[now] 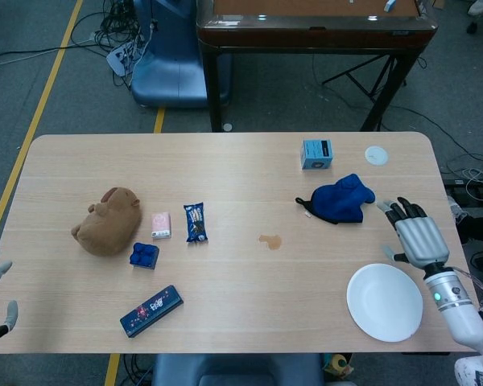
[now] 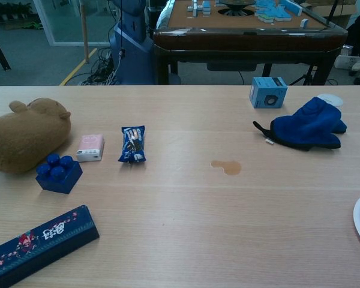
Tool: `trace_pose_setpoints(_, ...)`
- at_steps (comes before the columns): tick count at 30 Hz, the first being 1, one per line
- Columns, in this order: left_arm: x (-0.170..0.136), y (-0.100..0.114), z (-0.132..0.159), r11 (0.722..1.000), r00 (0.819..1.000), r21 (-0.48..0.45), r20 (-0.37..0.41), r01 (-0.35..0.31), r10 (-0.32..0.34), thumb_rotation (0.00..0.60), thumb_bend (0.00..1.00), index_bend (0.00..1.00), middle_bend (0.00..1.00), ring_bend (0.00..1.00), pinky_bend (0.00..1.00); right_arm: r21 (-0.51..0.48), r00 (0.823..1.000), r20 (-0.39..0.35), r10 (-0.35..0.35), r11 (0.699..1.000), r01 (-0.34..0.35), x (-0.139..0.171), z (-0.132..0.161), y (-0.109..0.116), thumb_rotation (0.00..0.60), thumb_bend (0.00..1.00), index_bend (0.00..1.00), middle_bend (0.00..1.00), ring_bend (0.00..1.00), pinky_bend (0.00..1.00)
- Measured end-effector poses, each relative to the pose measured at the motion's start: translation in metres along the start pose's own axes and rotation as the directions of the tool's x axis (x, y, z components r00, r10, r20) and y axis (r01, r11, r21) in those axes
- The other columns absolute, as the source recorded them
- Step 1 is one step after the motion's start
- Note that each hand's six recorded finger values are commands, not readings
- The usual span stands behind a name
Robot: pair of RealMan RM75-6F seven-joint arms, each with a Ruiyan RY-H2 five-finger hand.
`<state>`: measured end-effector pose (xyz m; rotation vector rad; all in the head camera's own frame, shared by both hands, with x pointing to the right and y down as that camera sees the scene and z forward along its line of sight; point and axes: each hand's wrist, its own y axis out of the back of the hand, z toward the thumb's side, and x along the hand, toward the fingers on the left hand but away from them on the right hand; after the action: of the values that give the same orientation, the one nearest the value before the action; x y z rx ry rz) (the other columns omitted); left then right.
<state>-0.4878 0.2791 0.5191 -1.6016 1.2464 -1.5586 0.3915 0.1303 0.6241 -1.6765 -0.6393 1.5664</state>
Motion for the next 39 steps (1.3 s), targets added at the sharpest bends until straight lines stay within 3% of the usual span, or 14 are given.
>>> trace_pose_setpoints(19,-0.003,0.002,-0.004,1.000,1.000,0.002,-0.019,-0.006,0.006,0.600,0.48,0.12,0.00,0.00,0.00,-0.021,0.980,0.133,0.146,0.989,-0.144,-0.104,-0.002,-0.031,0.600,0.35,0.07,0.13,0.06,0.14)
trace_pose_setpoints(39,-0.002,0.004,-0.006,1.000,0.999,0.008,-0.033,-0.011,0.012,0.600,0.48,0.12,0.00,0.00,0.00,-0.015,0.960,0.197,0.200,0.979,-0.201,-0.153,0.012,-0.059,0.600,0.35,0.07,0.12,0.04,0.14)
